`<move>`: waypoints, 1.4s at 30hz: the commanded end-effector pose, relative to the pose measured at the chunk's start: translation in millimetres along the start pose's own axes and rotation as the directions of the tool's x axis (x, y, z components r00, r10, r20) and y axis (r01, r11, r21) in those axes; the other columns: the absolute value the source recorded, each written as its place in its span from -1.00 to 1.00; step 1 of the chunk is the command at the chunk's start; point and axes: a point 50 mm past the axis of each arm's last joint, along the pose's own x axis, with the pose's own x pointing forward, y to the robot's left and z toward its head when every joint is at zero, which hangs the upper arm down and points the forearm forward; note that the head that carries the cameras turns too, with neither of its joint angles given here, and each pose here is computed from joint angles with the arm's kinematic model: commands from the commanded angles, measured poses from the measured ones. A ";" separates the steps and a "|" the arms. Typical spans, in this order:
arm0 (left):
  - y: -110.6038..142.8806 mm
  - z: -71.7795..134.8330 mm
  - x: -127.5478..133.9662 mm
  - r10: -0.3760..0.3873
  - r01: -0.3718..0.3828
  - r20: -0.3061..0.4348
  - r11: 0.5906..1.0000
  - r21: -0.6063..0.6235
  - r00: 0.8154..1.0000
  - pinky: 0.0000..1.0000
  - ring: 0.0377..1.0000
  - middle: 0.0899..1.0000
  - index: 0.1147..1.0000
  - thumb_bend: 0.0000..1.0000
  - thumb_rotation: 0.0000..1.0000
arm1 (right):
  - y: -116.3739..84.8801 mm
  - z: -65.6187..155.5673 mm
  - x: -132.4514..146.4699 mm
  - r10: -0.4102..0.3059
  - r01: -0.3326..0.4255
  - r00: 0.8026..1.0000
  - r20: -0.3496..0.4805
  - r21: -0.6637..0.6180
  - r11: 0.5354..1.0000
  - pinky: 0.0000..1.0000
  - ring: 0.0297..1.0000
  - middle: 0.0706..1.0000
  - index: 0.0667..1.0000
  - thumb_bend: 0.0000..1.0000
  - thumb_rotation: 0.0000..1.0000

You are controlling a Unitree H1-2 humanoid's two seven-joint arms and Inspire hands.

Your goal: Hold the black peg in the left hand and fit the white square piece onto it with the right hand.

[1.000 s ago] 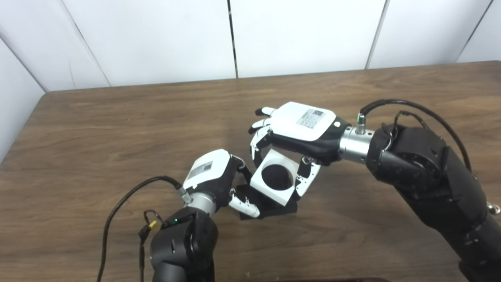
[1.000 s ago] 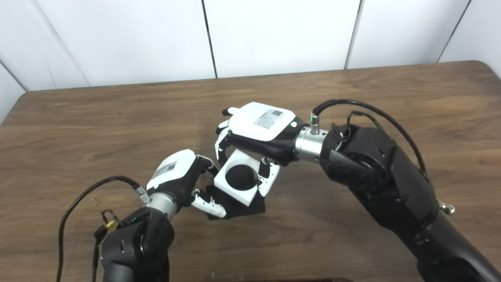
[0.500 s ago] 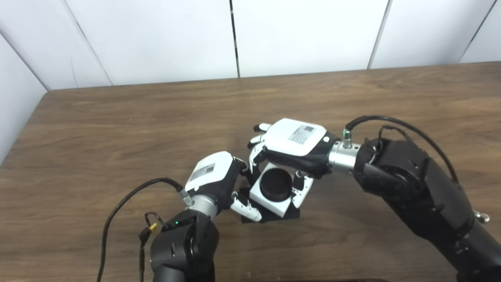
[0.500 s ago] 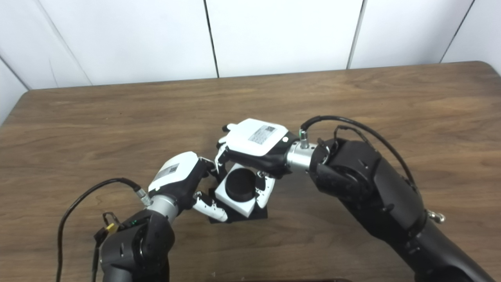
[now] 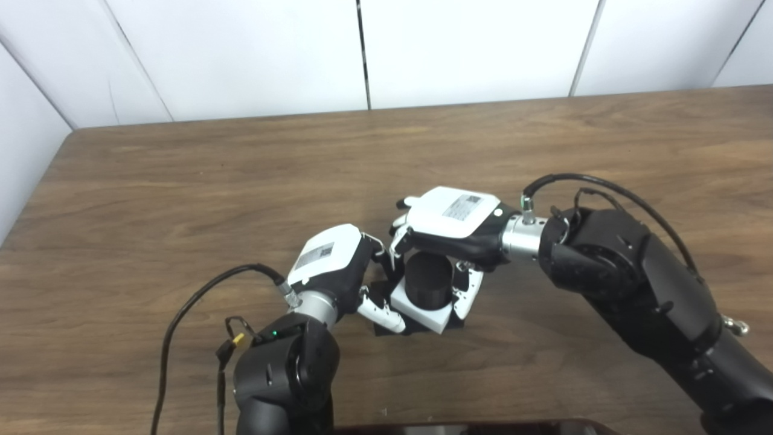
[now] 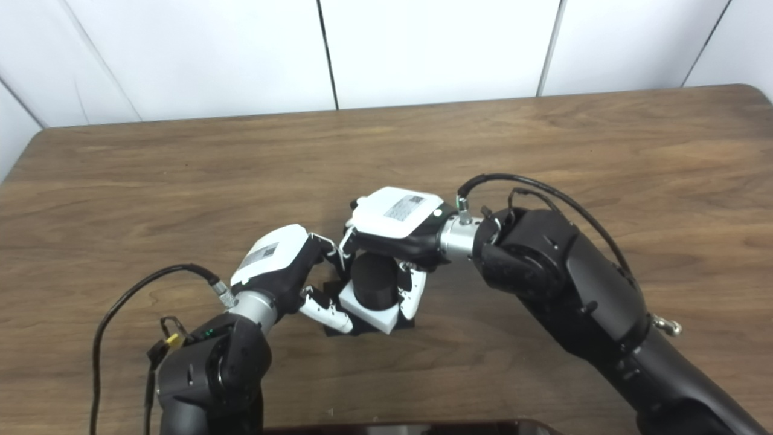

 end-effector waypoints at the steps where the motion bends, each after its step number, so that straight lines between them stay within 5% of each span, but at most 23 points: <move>1: -8.7 1.8 4.2 -0.057 0.057 -0.026 0.998 0.008 0.998 0.41 0.59 0.52 -0.16 0.04 -0.89 | -9.7 0.4 -3.5 0.003 -0.002 1.000 0.026 -0.027 1.000 1.00 0.75 0.46 0.20 0.71 -0.47; 2: -8.5 2.0 4.3 -0.060 0.061 -0.027 0.998 0.012 0.998 0.41 0.59 0.53 -0.16 0.04 -0.89 | -9.3 -0.5 -3.9 0.009 -0.009 1.000 0.025 -0.027 1.000 1.00 0.75 0.48 0.27 0.89 -0.31; 5: -8.2 2.1 4.7 -0.070 0.071 -0.031 0.997 0.023 0.997 0.40 0.58 0.52 -0.16 0.04 -0.88 | -8.9 -2.4 -4.8 0.021 -0.021 1.000 0.022 -0.025 0.999 1.00 0.77 0.50 0.33 0.99 -0.04; 11: -2.2 0.2 1.9 -0.030 0.029 -0.047 0.999 -0.020 0.998 0.26 0.41 0.29 -0.16 0.05 -0.88 | -10.2 -6.2 -8.1 0.000 0.001 1.000 0.012 -0.017 1.000 1.00 0.76 0.52 0.39 1.00 0.21; 13: 2.0 0.0 1.6 -0.026 0.025 -0.048 1.000 -0.014 0.999 0.27 0.43 0.36 -0.15 0.05 -0.87 | -10.6 -7.6 -8.7 -0.010 0.010 1.000 0.005 -0.020 1.000 1.00 0.75 0.53 0.41 1.00 0.24; 14: 3.7 0.0 1.6 -0.019 0.019 -0.044 1.000 0.002 0.999 0.26 0.44 0.43 0.07 0.65 -0.75 | -11.0 -8.1 -9.0 -0.012 0.012 1.000 0.002 -0.021 1.000 1.00 0.75 0.54 0.42 1.00 0.25; 17: 7.5 1.3 0.3 -0.007 0.007 -0.027 1.000 0.012 1.000 0.32 0.51 0.52 0.28 0.96 -0.61 | -11.8 -9.7 -9.7 -0.018 0.018 1.000 -0.001 -0.023 1.000 1.00 0.76 0.54 0.42 1.00 0.23; 30: 17.9 3.4 -13.0 0.009 -0.010 0.030 1.000 0.025 1.000 0.59 0.76 0.75 0.82 1.00 -0.12 | -15.9 -11.8 -10.4 -0.060 0.060 0.998 -0.019 -0.012 0.998 1.00 0.75 0.53 0.41 1.00 0.11; 36: 28.9 4.4 -20.1 0.033 -0.034 0.054 0.999 0.020 0.998 0.69 0.82 0.80 0.86 1.00 0.13 | -35.6 -16.6 -14.9 -0.111 0.113 0.993 -0.045 0.037 0.993 1.00 0.76 0.57 0.56 1.00 0.01; 42: 40.6 6.1 -24.6 0.049 -0.050 0.073 0.999 0.010 0.996 0.63 0.82 0.80 0.87 1.00 0.14 | -63.1 -35.7 -22.7 -0.178 0.185 0.983 -0.048 0.285 0.940 1.00 0.82 0.65 0.67 1.00 0.00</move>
